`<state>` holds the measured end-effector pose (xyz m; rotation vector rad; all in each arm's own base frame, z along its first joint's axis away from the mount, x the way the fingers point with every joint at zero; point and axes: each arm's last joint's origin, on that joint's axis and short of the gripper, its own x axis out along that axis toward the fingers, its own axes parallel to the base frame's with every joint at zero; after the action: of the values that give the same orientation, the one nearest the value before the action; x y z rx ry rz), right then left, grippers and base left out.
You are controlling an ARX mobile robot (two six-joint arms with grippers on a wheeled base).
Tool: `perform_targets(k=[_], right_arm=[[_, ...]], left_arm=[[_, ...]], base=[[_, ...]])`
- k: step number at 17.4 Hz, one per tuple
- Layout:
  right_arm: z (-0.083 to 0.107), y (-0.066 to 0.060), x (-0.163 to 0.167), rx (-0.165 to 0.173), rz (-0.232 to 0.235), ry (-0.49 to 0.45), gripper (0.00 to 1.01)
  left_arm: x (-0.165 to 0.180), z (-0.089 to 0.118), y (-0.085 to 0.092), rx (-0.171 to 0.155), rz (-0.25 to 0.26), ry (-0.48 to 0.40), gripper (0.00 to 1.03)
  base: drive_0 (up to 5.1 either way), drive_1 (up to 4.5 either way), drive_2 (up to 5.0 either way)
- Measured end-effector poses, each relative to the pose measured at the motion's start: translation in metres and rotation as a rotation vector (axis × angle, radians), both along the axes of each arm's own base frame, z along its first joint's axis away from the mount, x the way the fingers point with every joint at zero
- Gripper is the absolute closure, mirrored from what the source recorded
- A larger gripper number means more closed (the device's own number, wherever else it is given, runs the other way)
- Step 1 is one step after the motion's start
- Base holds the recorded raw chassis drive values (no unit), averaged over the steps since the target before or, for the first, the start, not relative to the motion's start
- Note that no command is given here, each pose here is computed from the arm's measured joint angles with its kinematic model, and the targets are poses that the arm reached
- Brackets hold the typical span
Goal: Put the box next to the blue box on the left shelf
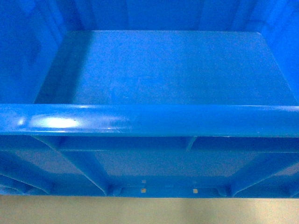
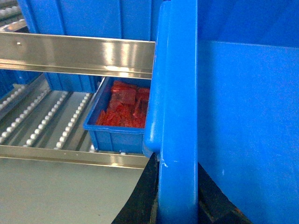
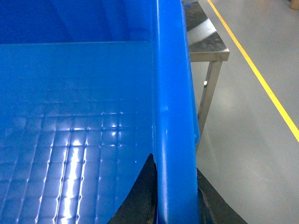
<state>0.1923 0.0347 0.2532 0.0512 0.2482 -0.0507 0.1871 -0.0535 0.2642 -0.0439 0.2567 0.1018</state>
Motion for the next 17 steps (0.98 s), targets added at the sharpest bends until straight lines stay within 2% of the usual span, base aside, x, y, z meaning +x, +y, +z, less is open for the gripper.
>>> perform_targets(k=[17], right_arm=[[0.0000, 0.0001, 0.0000, 0.000, 0.000, 0.000, 0.91]], left_arm=[[0.0000, -0.0001, 0.0000, 0.000, 0.000, 0.001, 0.94]], base=[[-5.1, 2.40, 2.4]])
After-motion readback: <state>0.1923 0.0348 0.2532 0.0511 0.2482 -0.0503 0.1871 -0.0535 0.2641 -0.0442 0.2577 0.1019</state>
